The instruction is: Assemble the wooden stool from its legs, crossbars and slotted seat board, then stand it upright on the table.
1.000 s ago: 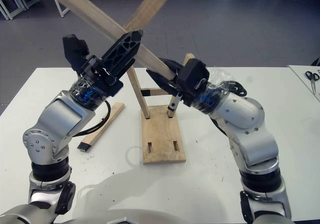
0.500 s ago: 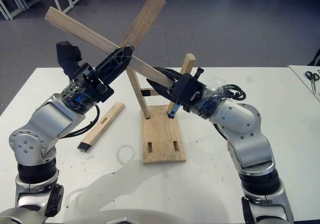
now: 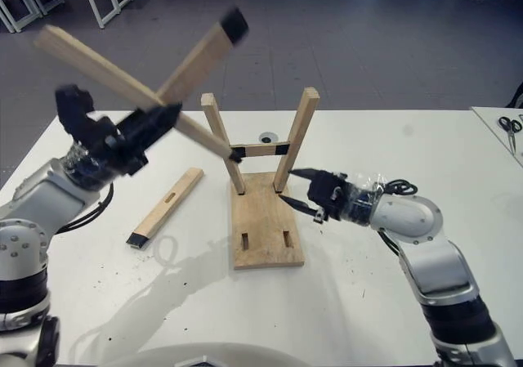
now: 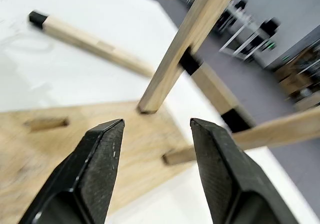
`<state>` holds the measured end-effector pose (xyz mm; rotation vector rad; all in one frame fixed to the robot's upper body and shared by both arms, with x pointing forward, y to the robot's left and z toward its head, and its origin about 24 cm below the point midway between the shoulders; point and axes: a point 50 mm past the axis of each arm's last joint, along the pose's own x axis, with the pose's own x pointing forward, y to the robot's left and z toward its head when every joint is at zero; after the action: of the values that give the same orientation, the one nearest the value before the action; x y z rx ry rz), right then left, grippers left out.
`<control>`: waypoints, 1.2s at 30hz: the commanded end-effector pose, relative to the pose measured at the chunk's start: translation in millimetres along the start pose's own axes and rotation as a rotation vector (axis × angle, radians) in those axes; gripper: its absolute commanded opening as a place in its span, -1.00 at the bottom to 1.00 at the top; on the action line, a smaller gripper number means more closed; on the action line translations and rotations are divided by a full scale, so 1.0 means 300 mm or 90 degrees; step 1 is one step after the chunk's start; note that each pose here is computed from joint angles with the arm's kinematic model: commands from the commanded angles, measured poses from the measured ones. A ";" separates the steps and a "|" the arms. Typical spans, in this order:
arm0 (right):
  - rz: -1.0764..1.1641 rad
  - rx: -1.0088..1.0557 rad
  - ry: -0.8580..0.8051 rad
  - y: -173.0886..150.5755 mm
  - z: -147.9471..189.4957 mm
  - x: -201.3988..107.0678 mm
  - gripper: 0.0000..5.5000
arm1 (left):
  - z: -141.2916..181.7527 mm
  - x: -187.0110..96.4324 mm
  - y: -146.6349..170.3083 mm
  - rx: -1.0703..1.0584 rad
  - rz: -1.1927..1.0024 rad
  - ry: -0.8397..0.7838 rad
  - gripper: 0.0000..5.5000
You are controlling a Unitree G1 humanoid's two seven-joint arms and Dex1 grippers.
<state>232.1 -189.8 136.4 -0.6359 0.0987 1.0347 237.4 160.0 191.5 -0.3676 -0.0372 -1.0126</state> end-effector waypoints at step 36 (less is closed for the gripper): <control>-0.077 0.087 0.146 -0.004 -0.215 -0.110 -0.12 | -0.688 -0.141 0.024 0.277 -0.005 0.588 -0.24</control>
<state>218.0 -247.2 82.3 -0.6518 0.3839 0.8975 224.2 90.6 83.0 0.2919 0.0215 -1.1742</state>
